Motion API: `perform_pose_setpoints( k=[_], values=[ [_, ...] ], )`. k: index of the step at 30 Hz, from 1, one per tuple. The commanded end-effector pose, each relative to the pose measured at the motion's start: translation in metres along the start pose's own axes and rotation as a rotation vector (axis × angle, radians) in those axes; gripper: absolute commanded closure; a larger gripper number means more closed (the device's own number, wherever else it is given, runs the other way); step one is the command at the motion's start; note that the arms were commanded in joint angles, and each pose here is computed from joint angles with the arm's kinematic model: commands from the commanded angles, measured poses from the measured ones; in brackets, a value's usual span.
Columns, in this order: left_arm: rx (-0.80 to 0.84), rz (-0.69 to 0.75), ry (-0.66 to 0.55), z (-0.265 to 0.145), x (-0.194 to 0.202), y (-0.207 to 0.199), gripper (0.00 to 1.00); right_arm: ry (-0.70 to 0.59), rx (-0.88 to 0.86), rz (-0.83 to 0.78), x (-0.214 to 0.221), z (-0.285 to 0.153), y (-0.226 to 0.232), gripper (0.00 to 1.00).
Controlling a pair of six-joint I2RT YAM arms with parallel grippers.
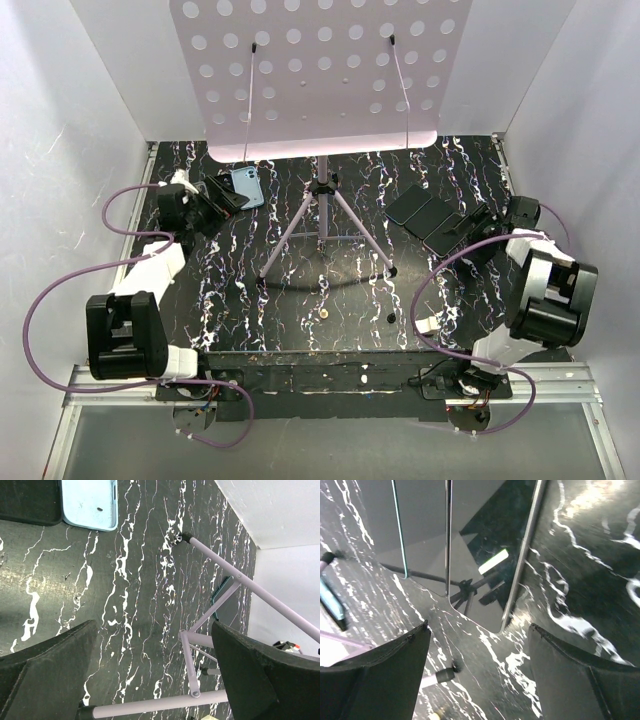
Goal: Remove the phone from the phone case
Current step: Place the phone at the center of the board, then reset both arms
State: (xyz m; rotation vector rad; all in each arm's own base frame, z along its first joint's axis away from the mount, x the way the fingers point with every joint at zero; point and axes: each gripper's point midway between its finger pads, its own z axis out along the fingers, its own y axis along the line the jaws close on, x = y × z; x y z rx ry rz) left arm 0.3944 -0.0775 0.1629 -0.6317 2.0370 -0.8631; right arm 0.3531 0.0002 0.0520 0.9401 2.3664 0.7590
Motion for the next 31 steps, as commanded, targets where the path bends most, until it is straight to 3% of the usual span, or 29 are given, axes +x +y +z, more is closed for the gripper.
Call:
perform_pose_setpoints(
  k=[1, 12, 18, 22, 24, 31],
  values=[
    [0.016, 0.03, 0.008, 0.003, 0.008, -0.004, 0.02, -0.074, 0.245, -0.099, -0.002, -0.042, -0.026, 0.15],
    [-0.024, 0.23, 0.046, -0.005, 0.046, -0.021, 0.02, -0.107, 0.161, -0.323, 0.108, -0.097, 0.009, 0.12],
    [-0.033, 0.251, -0.047, -0.066, 0.065, -0.005, 0.02, -0.159, -0.052, -0.411, 0.147, -0.154, 0.043, 0.11],
    [0.127, 0.294, -0.184, -0.116, 0.054, -0.044, 0.02, -0.24, -0.26, -0.51, 0.156, -0.19, 0.066, 0.11],
    [0.118, 0.326, -0.186, -0.127, 0.052, -0.052, 0.02, -0.257, -0.361, -0.538, 0.163, -0.197, 0.075, 0.11],
    [0.235, 0.295, -0.313, -0.156, 0.049, -0.073, 0.02, -0.334, -0.475, -0.524, 0.17, -0.216, 0.074, 0.1]
  ],
)
